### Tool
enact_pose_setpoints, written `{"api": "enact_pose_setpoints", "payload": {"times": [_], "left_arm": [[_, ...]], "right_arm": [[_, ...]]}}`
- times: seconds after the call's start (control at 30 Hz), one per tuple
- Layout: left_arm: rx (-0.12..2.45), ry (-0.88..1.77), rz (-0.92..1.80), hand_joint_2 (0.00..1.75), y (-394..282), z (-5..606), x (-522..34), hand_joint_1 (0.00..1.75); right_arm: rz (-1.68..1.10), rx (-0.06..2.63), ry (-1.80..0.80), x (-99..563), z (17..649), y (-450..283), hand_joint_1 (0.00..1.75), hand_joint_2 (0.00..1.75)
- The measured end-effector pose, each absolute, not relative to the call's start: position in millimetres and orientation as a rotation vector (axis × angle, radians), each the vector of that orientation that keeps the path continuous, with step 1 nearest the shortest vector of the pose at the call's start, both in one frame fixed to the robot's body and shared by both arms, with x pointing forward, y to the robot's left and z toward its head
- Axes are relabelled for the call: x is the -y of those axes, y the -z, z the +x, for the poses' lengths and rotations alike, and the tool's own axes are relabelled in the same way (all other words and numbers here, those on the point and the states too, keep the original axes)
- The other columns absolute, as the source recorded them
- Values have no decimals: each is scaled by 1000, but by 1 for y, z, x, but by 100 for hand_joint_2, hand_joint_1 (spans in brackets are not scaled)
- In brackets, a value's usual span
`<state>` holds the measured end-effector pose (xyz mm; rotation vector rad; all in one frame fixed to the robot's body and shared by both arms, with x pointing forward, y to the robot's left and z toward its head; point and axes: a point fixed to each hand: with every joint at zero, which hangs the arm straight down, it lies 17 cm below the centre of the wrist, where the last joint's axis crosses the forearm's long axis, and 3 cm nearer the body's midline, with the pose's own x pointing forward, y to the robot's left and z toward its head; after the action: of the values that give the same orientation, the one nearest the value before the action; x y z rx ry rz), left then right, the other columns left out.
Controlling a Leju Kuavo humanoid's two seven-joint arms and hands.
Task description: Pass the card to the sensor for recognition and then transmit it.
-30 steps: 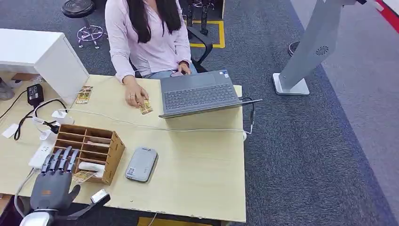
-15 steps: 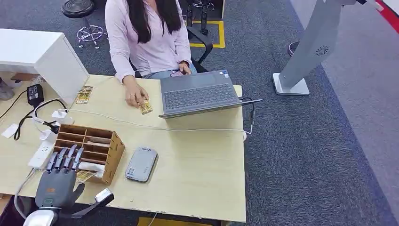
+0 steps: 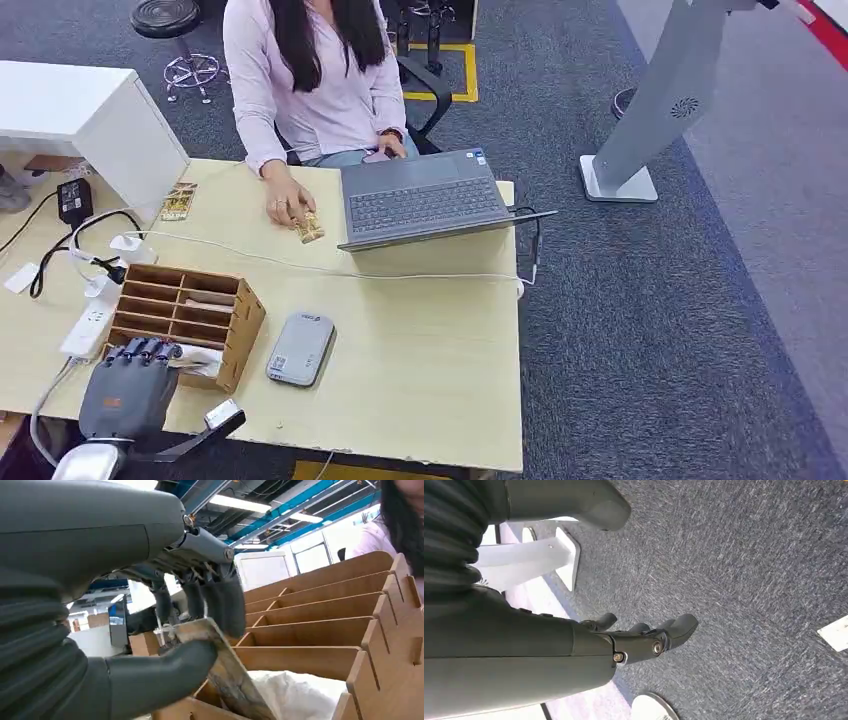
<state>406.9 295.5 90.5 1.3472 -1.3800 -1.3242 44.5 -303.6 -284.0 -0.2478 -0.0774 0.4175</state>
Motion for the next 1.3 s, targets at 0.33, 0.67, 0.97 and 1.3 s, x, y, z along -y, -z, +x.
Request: {"api": "enact_pose_setpoints", "payload": {"times": [0.33,0.67,0.97,1.3], "left_arm": [[1391,1307,1342,175,-94,410,-296,175],[1498,1242,1365,175,-123,411,-289,175],[1598,1192,1387,175,-160,413,-279,175],[1797,1099,1434,175,-241,420,-261,175]], "right_arm": [[-249,78,-420,304,45,284,0,175],[-253,78,-419,305,45,284,0,175],[-258,81,-418,305,46,284,0,175],[-262,84,-414,306,48,284,0,175]]}}
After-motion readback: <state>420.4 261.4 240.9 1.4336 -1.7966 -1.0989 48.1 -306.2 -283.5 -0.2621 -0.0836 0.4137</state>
